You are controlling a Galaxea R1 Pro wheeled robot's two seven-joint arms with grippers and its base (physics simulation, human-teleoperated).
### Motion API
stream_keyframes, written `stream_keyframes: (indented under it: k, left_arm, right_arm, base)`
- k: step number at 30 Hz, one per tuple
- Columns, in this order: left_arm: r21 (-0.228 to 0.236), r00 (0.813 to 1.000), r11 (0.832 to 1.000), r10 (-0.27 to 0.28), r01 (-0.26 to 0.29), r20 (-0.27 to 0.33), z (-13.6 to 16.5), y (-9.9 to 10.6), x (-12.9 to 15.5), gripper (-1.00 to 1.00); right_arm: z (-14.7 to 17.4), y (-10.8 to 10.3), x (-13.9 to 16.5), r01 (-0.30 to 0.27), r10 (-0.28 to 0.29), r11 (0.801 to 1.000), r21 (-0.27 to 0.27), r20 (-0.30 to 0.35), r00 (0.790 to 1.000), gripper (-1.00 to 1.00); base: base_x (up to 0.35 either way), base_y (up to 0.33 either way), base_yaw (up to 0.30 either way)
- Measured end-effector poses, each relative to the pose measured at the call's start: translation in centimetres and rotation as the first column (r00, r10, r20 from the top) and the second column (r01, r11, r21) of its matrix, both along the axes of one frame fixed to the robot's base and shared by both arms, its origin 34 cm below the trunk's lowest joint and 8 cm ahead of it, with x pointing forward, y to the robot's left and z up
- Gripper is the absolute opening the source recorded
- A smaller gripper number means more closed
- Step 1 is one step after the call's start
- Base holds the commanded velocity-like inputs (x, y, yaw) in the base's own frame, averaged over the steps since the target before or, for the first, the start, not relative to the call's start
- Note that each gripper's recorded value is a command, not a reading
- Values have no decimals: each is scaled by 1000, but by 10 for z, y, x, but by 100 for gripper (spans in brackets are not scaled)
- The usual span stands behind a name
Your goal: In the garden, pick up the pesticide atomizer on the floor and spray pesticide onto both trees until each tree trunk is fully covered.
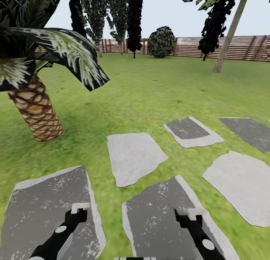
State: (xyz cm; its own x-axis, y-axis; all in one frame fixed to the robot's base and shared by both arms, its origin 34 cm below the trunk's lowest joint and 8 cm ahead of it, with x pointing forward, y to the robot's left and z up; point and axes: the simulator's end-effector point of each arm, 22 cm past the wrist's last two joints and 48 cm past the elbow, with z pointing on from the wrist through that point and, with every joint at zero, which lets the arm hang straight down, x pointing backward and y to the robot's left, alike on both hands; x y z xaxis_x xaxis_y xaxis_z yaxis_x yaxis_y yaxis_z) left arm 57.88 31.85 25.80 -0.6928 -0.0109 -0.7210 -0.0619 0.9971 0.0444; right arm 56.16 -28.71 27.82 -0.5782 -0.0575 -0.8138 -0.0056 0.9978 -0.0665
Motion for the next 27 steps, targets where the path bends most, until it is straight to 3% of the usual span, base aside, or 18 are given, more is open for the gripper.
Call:
stream_keyframes:
  k: [10, 16, 27]
  left_arm:
    - [-1, 1000, 1000, -2, 2, 1, 0, -2, 0, -100]
    - [-2, 1000, 1000, -1, 1, 1, 14, -1, 4, -100]
    - [-1, 1000, 1000, 0, 0, 2, 37, -1, 10, -100]
  right_arm:
    - [-5, 0, -5, 1, -1, 1000, 0, -16, 1000, 100]
    - [8, 0, -2, 1, -1, 1000, 0, -16, 1000, 100]
    - [31, 1, 5, 0, 0, 1000, 1, -15, 1000, 100]
  base:
    - [0, 0, -300]
    - [0, 0, -295]
    - [0, 0, -149]
